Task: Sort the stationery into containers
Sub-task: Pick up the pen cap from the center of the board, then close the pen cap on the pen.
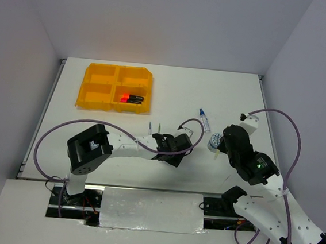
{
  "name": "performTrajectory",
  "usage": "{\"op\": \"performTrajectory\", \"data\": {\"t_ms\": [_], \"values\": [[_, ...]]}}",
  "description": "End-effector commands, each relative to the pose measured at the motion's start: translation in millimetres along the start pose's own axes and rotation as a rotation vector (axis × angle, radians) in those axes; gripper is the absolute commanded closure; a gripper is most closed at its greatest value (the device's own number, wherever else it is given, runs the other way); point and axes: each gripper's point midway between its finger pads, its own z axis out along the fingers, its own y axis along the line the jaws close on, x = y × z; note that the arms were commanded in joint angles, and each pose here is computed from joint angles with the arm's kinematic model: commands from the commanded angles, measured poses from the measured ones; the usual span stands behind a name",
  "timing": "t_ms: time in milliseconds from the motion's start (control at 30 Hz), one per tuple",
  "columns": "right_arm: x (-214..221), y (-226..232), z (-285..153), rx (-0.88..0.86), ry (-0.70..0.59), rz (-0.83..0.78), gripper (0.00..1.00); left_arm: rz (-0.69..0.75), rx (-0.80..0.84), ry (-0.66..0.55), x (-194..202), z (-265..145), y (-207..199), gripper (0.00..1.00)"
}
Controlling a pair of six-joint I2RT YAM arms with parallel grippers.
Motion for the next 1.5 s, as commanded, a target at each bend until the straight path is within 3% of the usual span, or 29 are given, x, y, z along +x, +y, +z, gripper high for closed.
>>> {"op": "performTrajectory", "data": {"t_ms": [0, 67, 233, 333, 400, 567, 767, 867, 900, 933, 967, 1033, 1067, 1133, 1300, 1467], "values": [[-4.8, 0.1, -0.1, -0.003, -0.021, 0.003, 1.0, 0.016, -0.011, 0.021, 7.2, 7.9, -2.9, 0.39], [-4.8, 0.3, -0.6, -0.007, -0.02, 0.004, 1.0, 0.019, -0.022, 0.029, 11.6, 11.9, -0.4, 0.39], [-5.7, 2.9, -1.7, -0.024, -0.022, 0.008, 1.0, 0.027, -0.024, 0.045, 19.2, 20.2, -0.3, 0.57], [-4.2, 6.7, -1.2, -0.044, -0.016, 0.006, 1.0, 0.03, -0.028, 0.053, 20.8, 21.9, -0.1, 0.93], [-3.9, 8.2, -1.4, -0.052, -0.014, 0.006, 1.0, 0.03, -0.029, 0.045, 18.6, 18.9, 0.0, 0.99], [1.2, 23.8, -1.5, -0.152, -0.002, -0.024, 1.0, 0.027, -0.035, -0.007, 3.7, 5.5, 3.9, 1.0], [25.1, 104.4, -19.9, -0.664, 0.028, -0.102, 1.0, -0.101, -0.04, -0.207, -62.5, -45.3, 34.5, 1.0], [39.0, 122.2, -29.5, -0.802, 0.064, -0.088, 1.0, -0.234, 0.054, -0.368, -113.4, -92.0, 62.3, 1.0], [31.7, 132.1, -34.7, -0.862, 0.03, -0.072, 1.0, -0.271, 0.156, -0.507, -139.6, -125.3, 62.8, 1.0], [38.4, 142.9, -47.4, -0.961, 0.061, -0.055, 1.0, -0.294, 0.231, -0.582, -151.7, -143.9, 65.5, 1.0], [37.1, 153.7, -51.8, -1.053, 0.012, -0.028, 1.0, -0.318, 0.33, -0.594, -143.8, -145.0, 70.1, 1.0], [40.7, 167.3, -69.5, -1.199, 0.019, 0.054, 1.0, -0.344, 0.525, -0.854, -176.5, -218.3, 67.1, 1.0], [42.3, 174.7, -84.2, -1.315, -0.024, 0.057, 1.0, -0.349, 0.582, -0.906, -171.7, -236.7, 68.9, 1.0], [48.2, 182.9, -86.8, -1.35, -0.009, 0.065, 1.0, -0.337, 0.69, -1.032, -179.2, -273.0, 63.9, 1.0], [38.3, 209.5, -118.9, -1.487, -0.086, 0.059, 1.0, -0.292, 0.915, -1.158, -159.3, -316.7, 50.3, 1.0], [30.0, 219.0, -135.1, -1.505, -0.152, 0.057, 1.0, -0.279, 1.003, -1.222, -146.5, -337.9, 50.3, 1.0]]}}
